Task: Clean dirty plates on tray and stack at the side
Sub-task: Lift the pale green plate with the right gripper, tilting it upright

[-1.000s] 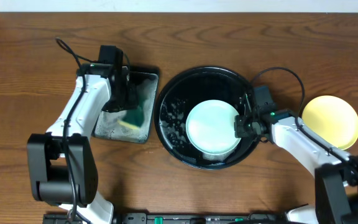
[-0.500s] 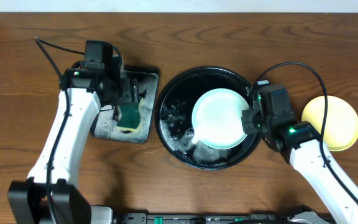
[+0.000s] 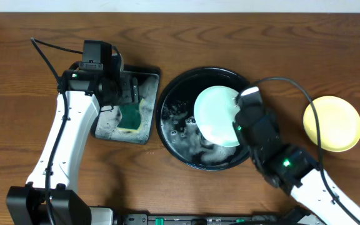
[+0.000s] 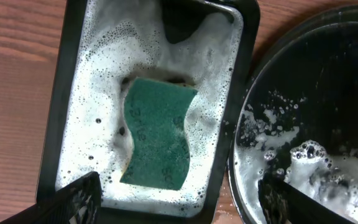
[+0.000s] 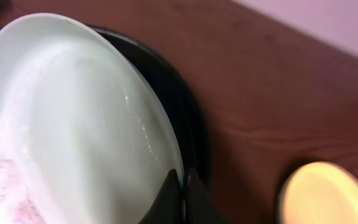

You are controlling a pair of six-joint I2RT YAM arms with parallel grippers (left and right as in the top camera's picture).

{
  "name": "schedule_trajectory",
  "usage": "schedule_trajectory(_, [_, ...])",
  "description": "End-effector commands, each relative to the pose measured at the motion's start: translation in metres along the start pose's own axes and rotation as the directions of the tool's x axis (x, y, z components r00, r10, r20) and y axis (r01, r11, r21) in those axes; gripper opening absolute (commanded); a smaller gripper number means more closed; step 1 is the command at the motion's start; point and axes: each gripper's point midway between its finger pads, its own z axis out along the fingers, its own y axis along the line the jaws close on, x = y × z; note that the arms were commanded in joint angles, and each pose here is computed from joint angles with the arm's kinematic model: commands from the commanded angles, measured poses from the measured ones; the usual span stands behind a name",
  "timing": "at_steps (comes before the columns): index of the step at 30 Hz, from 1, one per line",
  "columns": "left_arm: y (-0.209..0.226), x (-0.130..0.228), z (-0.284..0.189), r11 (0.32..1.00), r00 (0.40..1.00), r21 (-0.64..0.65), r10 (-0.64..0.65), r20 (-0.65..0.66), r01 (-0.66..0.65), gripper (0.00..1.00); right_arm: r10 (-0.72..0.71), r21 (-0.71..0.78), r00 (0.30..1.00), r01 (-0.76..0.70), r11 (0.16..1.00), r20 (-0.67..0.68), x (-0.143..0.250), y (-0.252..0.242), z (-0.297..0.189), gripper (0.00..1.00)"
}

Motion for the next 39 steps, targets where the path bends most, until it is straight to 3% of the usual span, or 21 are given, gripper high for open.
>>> schedule_trajectory(1, [-0.002, -0.005, -0.004, 1.0, 1.0, 0.014, -0.002, 0.014, 0.002, 0.82, -0.077, 0.147, 0.995, 0.067, 0.987, 0.059, -0.011, -0.012, -0.015, 0.01])
schedule_trajectory(7, [-0.002, -0.005, -0.004, 1.0, 1.0, 0.014, -0.002, 0.014, 0.002, 0.82, -0.235, 0.26, 0.966, 0.2, 0.945, 0.111, -0.022, -0.004, -0.039, 0.01])
schedule_trajectory(18, [-0.002, -0.005, -0.004, 1.0, 1.0, 0.014, -0.002, 0.014, 0.002, 0.82, -0.383, 0.46, 0.904, 0.264, 0.848, 0.189, -0.041, 0.0, -0.085, 0.01])
schedule_trajectory(39, [-0.002, -0.005, -0.004, 1.0, 1.0, 0.014, -0.002, 0.014, 0.002, 0.82, -0.432, 0.519, 0.875, 0.272, 0.81, 0.216, -0.067, 0.002, -0.103, 0.01])
